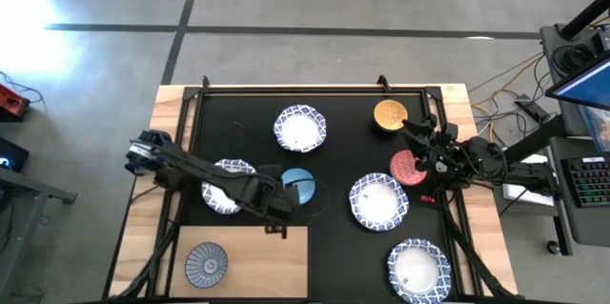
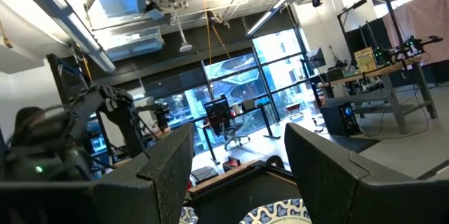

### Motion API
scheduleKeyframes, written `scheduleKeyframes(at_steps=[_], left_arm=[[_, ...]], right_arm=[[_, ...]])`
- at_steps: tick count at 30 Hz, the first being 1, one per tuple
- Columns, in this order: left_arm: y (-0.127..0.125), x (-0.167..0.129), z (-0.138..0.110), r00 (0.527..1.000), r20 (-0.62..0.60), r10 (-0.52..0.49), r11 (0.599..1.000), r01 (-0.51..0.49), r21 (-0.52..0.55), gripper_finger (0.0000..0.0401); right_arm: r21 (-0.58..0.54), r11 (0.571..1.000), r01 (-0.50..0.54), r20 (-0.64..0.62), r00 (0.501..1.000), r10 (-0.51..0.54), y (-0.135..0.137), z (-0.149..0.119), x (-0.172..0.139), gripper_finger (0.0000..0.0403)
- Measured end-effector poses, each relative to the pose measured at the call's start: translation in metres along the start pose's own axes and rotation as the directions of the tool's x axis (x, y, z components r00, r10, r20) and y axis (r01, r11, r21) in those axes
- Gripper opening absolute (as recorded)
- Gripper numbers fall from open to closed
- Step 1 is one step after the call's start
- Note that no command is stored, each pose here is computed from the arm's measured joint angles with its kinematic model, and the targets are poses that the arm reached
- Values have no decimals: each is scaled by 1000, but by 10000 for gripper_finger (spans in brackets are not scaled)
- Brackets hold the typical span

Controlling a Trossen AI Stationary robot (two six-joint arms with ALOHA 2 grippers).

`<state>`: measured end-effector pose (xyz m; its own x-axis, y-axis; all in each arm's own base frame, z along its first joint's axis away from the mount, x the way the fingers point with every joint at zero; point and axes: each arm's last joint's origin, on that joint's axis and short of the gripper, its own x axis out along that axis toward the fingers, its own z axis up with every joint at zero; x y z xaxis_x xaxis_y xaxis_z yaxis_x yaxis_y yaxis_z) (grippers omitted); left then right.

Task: Place and stack bowls onto a shelf
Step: Stack the light blue patterned bowl on top of the dark blue patterned bowl on the shelf

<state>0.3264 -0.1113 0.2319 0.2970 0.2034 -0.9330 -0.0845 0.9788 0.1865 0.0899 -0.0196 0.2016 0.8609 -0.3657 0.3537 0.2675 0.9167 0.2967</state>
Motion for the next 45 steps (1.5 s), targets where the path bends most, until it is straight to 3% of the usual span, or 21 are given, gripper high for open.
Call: scheduleKeyframes(at_steps=[9,20,34,45], left_arm=[[0,30,-16,999,33,-39,978,31,206,192],[5,50,-20,992,114,-58,968,28,249,187],[6,54,-20,987,98,-124,961,95,261,58],[15,58,-18,988,101,-115,969,89,230,6]], right_arm=[[0,1000,0,0,1000,0,0,0,0,212],[0,1000,0,0,1000,0,0,0,0,212],[0,1000,0,0,1000,0,0,0,0,212],[0,1000,0,0,1000,0,0,0,0,212]])
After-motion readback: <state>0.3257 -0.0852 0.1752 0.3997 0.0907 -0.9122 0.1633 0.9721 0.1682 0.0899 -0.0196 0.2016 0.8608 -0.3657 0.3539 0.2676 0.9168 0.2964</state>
